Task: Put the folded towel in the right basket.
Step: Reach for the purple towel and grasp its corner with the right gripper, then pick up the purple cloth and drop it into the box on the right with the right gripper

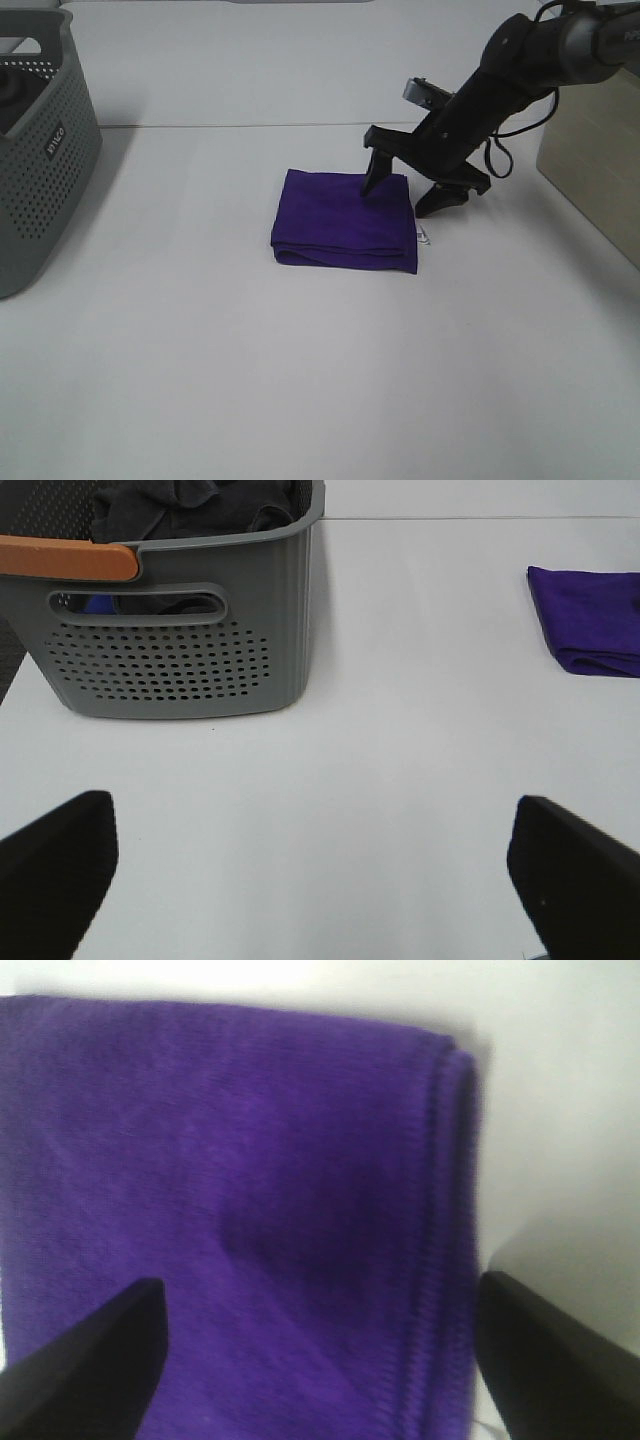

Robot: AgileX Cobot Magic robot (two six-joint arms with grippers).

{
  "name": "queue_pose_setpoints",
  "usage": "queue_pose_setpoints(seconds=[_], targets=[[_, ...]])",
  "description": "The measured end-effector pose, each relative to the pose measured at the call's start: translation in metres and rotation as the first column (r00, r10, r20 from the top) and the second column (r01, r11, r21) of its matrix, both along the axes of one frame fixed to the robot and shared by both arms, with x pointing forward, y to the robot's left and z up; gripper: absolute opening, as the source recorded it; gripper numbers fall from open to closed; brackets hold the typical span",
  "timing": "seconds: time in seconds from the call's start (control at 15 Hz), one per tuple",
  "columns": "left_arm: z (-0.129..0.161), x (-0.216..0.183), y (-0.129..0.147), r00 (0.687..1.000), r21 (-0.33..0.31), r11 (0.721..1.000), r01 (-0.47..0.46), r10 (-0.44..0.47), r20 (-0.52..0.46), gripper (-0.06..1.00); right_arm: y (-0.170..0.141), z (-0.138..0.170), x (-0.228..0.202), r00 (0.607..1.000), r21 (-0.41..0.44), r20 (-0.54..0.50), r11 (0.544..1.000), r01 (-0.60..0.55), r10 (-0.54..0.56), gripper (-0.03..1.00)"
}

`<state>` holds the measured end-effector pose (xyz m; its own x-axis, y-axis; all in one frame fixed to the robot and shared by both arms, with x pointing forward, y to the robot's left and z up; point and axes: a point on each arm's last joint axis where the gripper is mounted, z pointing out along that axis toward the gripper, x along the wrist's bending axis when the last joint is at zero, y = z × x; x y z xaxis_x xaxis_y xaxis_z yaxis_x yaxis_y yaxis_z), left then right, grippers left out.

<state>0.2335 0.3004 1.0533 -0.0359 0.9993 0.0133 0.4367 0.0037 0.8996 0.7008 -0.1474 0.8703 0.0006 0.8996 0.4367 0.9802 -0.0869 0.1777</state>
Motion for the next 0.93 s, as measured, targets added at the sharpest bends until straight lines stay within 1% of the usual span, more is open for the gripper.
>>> queue_pose_setpoints(seconds=[0.07,0.13,0.2,0.27,0.33,0.4,0.47,0.6,0.73,0.8,0.87,0.93], targets=[[0.0,0.0,0.0,1.0,0.0,1.0,0.0,0.0,0.0,0.99,0.015,-0.006,-0.002,1.0,0.012,0.008,1.0,-0.007,0.007,0.79],[0.0,0.0,0.0,1.0,0.0,1.0,0.0,0.0,0.0,0.99,0.034,-0.01,-0.005,0.999,0.026,0.029,1.0,-0.016,0.015,0.71],[0.0,0.0,0.0,1.0,0.0,1.0,0.0,0.0,0.0,0.99,0.05,-0.014,-0.009,0.998,0.032,0.05,0.999,-0.027,0.025,0.59],[0.0,0.0,0.0,1.0,0.0,1.0,0.0,0.0,0.0,0.99,0.065,-0.016,-0.013,0.997,0.037,0.075,0.999,-0.035,0.033,0.39],[0.0,0.0,0.0,1.0,0.0,1.0,0.0,0.0,0.0,0.99,0.076,-0.019,-0.016,0.995,0.036,0.091,0.998,-0.048,0.044,0.27],[0.0,0.0,0.0,1.0,0.0,1.0,0.0,0.0,0.0,0.99,0.082,-0.018,-0.019,0.993,0.039,0.103,0.998,-0.054,0.05,0.09],[0.0,0.0,0.0,1.0,0.0,1.0,0.0,0.0,0.0,0.99,0.085,-0.018,-0.019,0.993,0.039,0.105,0.998,-0.058,0.053,0.05],[0.0,0.0,0.0,1.0,0.0,1.0,0.0,0.0,0.0,0.99,0.087,-0.011,-0.018,0.992,0.04,0.097,0.995,-0.09,0.086,0.05],[0.0,0.0,0.0,1.0,0.0,1.0,0.0,0.0,0.0,0.99,0.087,0.006,-0.017,0.985,0.037,0.044,0.985,-0.17,0.168,0.05],[0.0,0.0,0.0,1.0,0.0,1.0,0.0,0.0,0.0,0.99,0.085,0.033,-0.013,0.979,0.055,0.052,0.978,-0.202,0.199,0.05],[0.0,0.0,0.0,1.0,0.0,1.0,0.0,0.0,0.0,0.99,0.077,0.071,-0.004,0.974,0.075,0.112,0.975,-0.207,0.198,0.05],[0.0,0.0,0.0,1.0,0.0,1.0,0.0,0.0,0.0,0.99,0.072,0.094,-0.001,0.969,0.085,0.154,0.974,-0.208,0.193,0.05]])
